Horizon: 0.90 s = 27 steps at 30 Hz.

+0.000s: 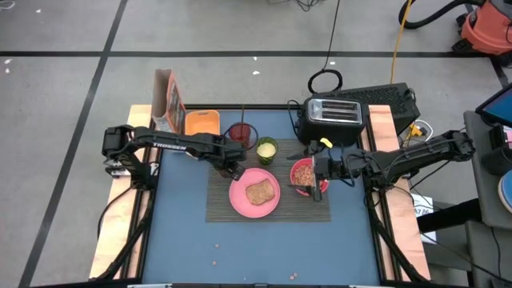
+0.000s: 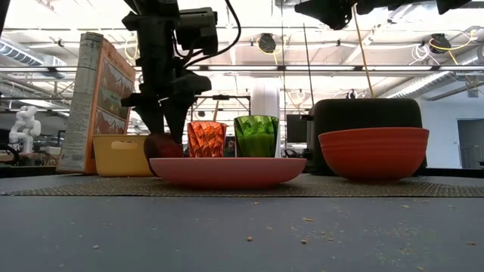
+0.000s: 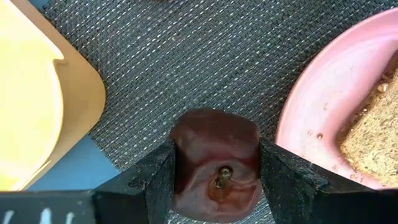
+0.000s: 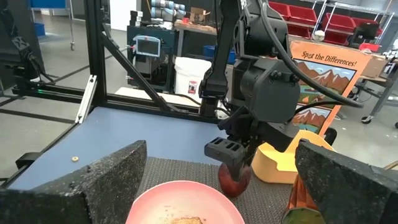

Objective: Arrange a breakfast setting
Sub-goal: Put the apple on the table gray placemat

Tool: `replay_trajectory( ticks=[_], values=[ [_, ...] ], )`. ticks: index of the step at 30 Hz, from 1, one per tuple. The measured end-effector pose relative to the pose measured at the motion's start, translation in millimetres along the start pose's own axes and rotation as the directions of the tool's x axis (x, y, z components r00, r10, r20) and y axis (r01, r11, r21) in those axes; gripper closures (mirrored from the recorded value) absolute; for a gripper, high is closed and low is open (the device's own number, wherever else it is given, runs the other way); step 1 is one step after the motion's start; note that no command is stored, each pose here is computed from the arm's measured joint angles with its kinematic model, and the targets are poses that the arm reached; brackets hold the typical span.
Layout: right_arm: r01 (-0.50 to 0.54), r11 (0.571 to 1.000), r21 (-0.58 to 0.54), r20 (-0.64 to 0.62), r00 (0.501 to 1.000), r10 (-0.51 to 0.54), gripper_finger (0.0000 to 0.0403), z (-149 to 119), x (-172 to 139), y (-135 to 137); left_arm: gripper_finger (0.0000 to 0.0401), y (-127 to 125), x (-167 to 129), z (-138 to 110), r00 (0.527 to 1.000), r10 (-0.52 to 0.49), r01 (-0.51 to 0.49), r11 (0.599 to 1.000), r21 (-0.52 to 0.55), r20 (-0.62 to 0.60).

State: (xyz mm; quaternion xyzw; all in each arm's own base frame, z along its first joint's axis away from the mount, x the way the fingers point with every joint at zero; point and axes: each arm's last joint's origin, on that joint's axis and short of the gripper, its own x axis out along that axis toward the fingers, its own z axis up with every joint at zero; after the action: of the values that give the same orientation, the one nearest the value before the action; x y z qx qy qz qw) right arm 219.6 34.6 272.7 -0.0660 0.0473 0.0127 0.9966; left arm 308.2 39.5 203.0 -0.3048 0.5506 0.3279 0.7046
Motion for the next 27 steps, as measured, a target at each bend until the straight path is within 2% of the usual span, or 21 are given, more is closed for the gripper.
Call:
replay_trajectory(
  ticks=[10,20,27],
  values=[
    [0.0,1.0,0.0,0.0,1.0,0.0,0.0008,0.0,0.0,0.0,0.0191,0.0,0.0,0.0,1.0,0.0,0.0,1.0,0.0,0.0],
    [0.0,1.0,0.0,0.0,1.0,0.0,0.0008,0.0,0.0,0.0,0.0131,0.0,0.0,-0.1,1.0,0.0,0.0,1.0,-0.001,-0.001],
    [0.0,1.0,0.0,-0.001,1.0,0.0,0.0008,-0.1,0.0,0.0,0.0121,0.0,0.0,-0.1,1.0,0.0,0.0,1.0,-0.001,-0.001]
  ],
)
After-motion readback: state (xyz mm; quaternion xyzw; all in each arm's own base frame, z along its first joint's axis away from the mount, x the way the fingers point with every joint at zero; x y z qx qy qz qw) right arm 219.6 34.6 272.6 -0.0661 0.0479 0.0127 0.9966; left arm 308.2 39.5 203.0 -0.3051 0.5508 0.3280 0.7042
